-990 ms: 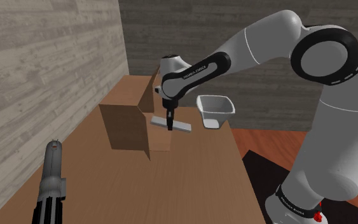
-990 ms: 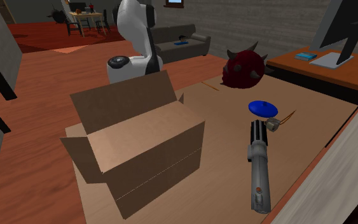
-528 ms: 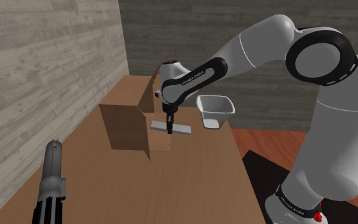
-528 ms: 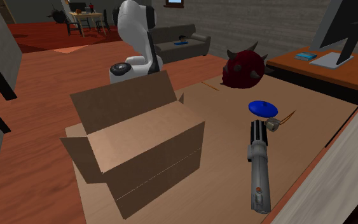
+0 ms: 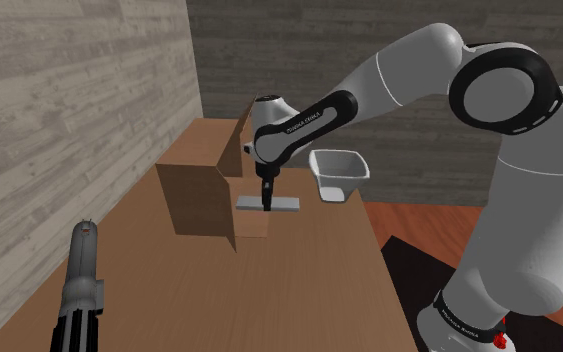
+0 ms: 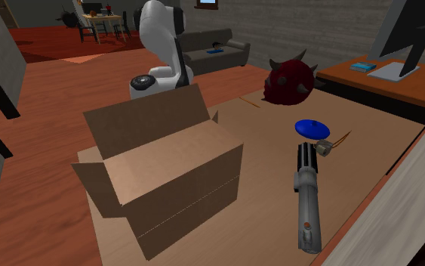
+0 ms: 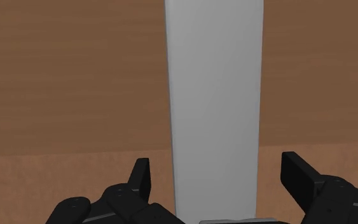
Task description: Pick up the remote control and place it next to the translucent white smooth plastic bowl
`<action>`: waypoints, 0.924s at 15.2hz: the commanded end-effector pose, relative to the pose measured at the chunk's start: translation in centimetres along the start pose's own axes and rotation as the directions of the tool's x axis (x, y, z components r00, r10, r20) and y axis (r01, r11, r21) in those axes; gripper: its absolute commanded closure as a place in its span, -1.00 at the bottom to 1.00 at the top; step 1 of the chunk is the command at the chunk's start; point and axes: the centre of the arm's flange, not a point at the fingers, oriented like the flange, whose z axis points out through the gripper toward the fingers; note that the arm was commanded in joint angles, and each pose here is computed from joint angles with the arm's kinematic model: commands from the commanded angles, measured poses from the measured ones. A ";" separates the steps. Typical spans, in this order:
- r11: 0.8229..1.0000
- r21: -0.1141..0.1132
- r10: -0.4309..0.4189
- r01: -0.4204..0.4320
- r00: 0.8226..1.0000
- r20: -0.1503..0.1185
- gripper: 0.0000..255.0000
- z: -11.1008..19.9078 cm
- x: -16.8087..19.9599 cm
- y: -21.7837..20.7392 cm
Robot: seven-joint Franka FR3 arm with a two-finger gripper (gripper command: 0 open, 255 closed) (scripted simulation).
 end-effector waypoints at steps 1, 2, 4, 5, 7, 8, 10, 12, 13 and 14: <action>1.000 0.000 0.000 0.000 1.000 0.000 -1.00 0.0 0.0 0.0; 1.000 0.000 0.000 0.000 1.000 0.000 -1.00 0.0 0.0 0.0; 1.000 0.000 0.000 0.000 1.000 0.000 -1.00 -2.7 0.0 0.0; 1.000 0.000 0.000 0.000 1.000 0.000 -1.00 -4.0 0.0 0.0; 1.000 0.000 0.000 0.000 1.000 0.000 -1.00 -5.0 0.0 0.0; 1.000 0.000 0.000 0.000 1.000 0.000 -1.00 -5.0 0.0 0.0; 1.000 0.000 0.000 0.000 1.000 0.000 -1.00 -5.0 0.0 0.0; 1.000 0.000 0.000 0.000 1.000 0.000 -1.00 -5.0 0.0 0.0; 1.000 0.000 0.000 0.000 1.000 0.000 -1.00 -5.0 0.0 0.0; 1.000 0.000 0.000 0.000 1.000 0.000 -1.00 -5.0 0.0 0.0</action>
